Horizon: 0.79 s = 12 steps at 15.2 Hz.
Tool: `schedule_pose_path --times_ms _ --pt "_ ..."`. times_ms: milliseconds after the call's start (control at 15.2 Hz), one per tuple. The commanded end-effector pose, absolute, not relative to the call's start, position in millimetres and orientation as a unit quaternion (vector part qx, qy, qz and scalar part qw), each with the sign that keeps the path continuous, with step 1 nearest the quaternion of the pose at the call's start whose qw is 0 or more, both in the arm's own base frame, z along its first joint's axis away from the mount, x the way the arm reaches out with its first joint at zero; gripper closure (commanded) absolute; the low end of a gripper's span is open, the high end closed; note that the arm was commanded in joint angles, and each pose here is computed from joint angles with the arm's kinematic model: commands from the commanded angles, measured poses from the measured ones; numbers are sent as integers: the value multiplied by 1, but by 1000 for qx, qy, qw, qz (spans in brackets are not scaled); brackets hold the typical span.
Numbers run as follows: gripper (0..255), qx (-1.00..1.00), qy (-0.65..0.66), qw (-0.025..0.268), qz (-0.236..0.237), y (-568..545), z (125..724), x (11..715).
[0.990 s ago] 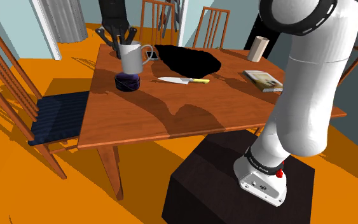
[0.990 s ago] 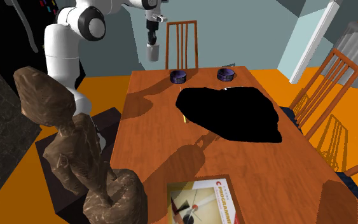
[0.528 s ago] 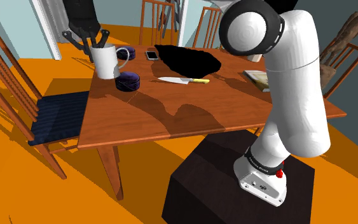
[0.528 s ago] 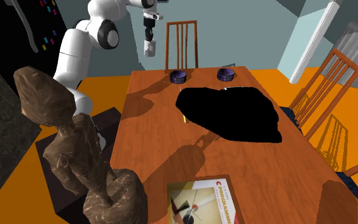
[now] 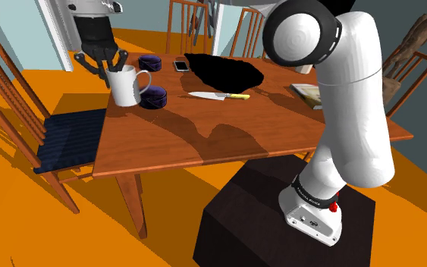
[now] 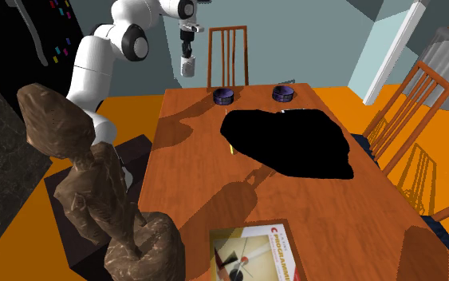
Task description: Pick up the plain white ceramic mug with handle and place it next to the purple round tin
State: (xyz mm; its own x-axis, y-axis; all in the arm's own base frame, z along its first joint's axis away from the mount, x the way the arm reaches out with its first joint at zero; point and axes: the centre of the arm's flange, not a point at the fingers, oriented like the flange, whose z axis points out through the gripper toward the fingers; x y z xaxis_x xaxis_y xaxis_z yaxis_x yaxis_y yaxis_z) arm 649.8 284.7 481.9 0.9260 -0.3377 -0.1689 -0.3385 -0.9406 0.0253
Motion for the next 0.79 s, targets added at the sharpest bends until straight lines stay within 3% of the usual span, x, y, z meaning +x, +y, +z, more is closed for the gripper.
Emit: schedule_pose_path --times_ms 0,726 --pt "255 -981 172 2 85 284 471 649" --pt "255 -981 172 2 85 284 413 649"
